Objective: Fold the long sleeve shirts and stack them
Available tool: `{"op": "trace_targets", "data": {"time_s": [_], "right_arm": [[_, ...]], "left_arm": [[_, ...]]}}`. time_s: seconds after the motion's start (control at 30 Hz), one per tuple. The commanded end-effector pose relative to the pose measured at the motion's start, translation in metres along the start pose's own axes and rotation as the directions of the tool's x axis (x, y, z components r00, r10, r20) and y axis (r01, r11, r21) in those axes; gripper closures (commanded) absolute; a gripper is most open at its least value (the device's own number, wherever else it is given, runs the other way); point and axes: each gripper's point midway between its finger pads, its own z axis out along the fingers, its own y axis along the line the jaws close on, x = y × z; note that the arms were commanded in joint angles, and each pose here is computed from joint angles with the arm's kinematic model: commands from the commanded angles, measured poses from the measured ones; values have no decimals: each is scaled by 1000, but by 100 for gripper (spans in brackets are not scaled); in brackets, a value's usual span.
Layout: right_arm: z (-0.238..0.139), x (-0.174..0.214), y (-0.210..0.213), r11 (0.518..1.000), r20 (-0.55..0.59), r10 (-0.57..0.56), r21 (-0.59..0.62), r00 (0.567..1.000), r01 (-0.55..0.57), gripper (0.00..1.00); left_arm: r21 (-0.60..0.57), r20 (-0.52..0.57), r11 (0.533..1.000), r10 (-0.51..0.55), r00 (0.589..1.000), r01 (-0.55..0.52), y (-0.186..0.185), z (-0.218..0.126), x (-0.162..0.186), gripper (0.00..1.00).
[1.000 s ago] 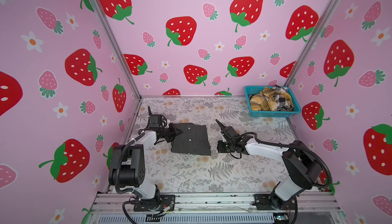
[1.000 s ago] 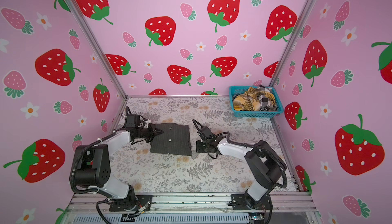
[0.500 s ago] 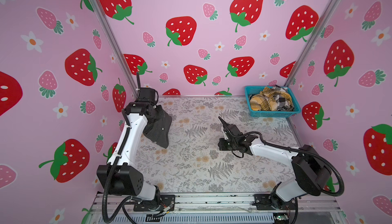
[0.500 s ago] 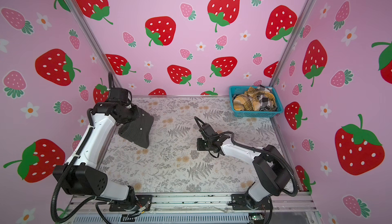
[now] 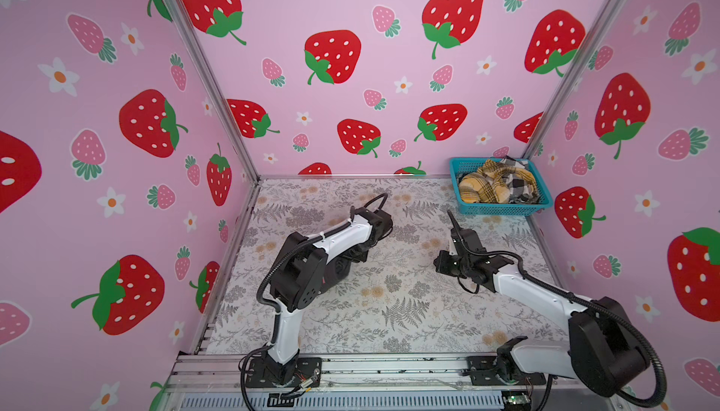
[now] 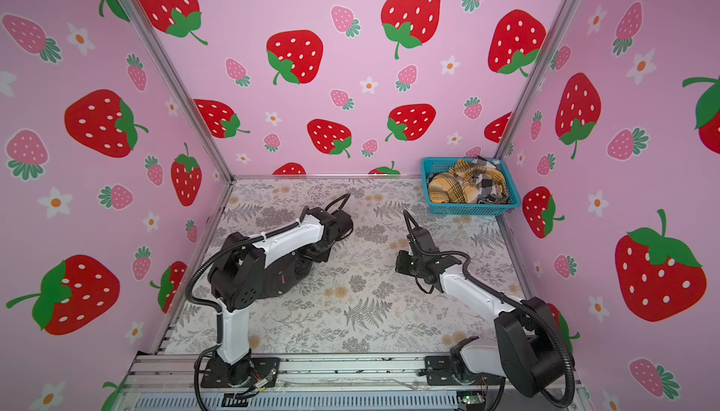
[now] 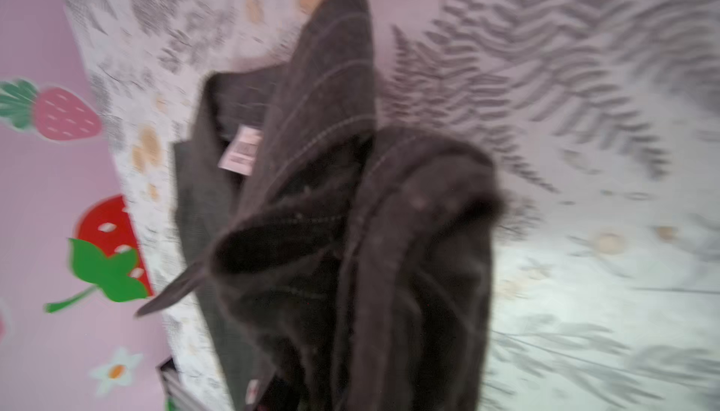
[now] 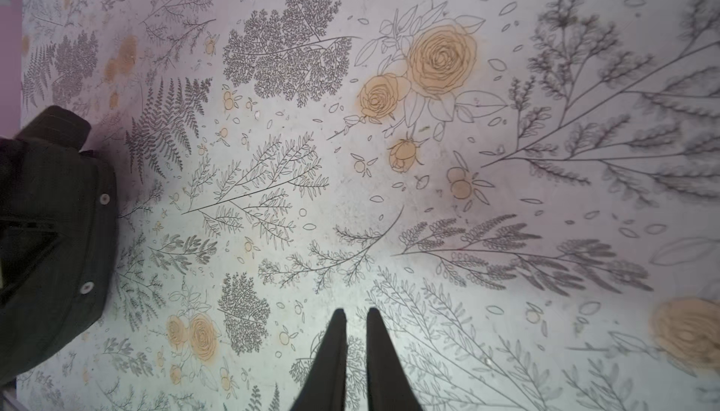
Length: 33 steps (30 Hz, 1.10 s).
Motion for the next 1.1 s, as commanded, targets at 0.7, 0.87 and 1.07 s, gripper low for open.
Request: {"op": "trace_targets", "data": {"time_s": [0.7,0.87,1.07], "right_arm": [[63,56,182,891,-134,-408,-273,903,362,58],[91,67,211,880,-167,-437,-280,884,383,55],[117,74,214,896,-202,-421,-242,884,371,63]], "left_arm": [[543,-220,481,-710,669,688,148,16,10,52],[530,-304,433,-705,640,729,140,52,6,66],[489,-377,410,-696,611,770,123,87,1,75]]}}
